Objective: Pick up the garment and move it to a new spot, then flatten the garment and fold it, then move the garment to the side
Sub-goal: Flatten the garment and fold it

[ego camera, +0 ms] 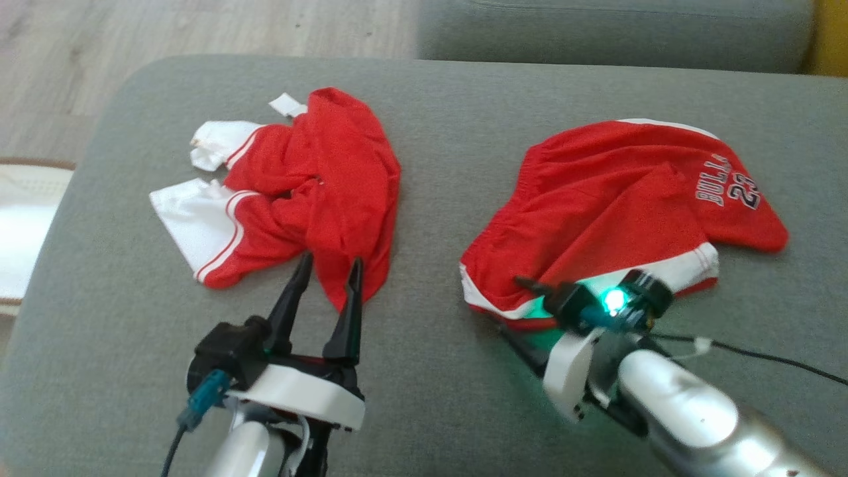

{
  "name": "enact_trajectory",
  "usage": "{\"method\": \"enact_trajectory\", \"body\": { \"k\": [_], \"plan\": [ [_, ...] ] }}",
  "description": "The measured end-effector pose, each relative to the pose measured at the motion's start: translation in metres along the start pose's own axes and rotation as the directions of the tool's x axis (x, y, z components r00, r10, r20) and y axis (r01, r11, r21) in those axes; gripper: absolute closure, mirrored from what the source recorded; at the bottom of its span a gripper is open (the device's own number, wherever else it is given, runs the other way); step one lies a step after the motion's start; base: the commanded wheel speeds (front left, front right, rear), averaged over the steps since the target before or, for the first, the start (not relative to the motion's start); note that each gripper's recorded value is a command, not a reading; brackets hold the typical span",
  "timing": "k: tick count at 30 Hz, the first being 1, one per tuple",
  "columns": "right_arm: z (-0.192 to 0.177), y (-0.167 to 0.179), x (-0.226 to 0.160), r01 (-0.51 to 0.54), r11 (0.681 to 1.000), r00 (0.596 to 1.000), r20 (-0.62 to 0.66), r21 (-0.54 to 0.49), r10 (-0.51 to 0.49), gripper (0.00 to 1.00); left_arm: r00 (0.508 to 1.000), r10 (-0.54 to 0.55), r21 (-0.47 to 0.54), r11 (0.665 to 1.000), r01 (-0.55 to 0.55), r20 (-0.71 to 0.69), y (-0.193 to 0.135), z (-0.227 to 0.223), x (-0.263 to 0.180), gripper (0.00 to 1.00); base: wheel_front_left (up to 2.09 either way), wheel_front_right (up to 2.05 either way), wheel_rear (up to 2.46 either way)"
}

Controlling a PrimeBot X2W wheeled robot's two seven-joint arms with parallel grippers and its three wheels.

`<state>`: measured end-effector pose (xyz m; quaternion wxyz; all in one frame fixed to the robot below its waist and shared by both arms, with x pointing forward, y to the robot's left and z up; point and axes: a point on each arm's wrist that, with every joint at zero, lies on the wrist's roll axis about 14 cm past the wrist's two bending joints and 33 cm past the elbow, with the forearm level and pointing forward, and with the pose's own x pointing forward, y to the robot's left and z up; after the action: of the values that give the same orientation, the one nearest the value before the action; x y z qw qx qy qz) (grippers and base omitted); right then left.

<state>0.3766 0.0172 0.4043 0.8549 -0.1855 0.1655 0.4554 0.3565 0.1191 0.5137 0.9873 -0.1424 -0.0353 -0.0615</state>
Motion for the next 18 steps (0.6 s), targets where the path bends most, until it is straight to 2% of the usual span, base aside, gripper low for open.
{"method": "enact_trajectory", "body": {
  "k": [5, 9, 12, 15, 18],
  "plan": [
    [0.005, -0.049, -0.022, 0.165, 0.980, 0.984, 0.049, 0.106, -0.171, 0.00, 0.999, -0.033, -0.004, 0.999, 0.033, 0.005, -0.009, 0.001, 0.008, 0.00, 0.00, 0.00, 0.00],
    [-0.005, -0.083, -0.054, 0.309, 0.921, 0.940, 0.073, 0.236, -0.334, 0.00, 0.998, -0.068, -0.007, 0.998, 0.068, 0.008, -0.017, 0.001, 0.015, 0.00, 0.00, 0.00, 0.00],
    [-0.012, -0.109, -0.086, 0.422, 0.839, 0.872, 0.098, 0.343, -0.479, 0.00, 0.995, -0.095, -0.008, 0.995, 0.095, 0.008, -0.025, 0.000, 0.020, 0.00, 0.00, 0.00, 0.00],
    [-0.010, -0.134, -0.121, 0.522, 0.736, 0.765, 0.145, 0.431, -0.627, 0.00, 0.992, -0.130, -0.017, 0.991, 0.130, 0.007, -0.035, -0.001, 0.025, 0.00, 0.00, 0.00, 0.00],
    [-0.006, -0.144, -0.148, 0.580, 0.638, 0.653, 0.179, 0.507, -0.736, 0.00, 0.987, -0.162, -0.026, 0.986, 0.162, 0.000, -0.044, -0.005, 0.028, 0.00, 0.00, 0.00, 0.00]
  ]
}}
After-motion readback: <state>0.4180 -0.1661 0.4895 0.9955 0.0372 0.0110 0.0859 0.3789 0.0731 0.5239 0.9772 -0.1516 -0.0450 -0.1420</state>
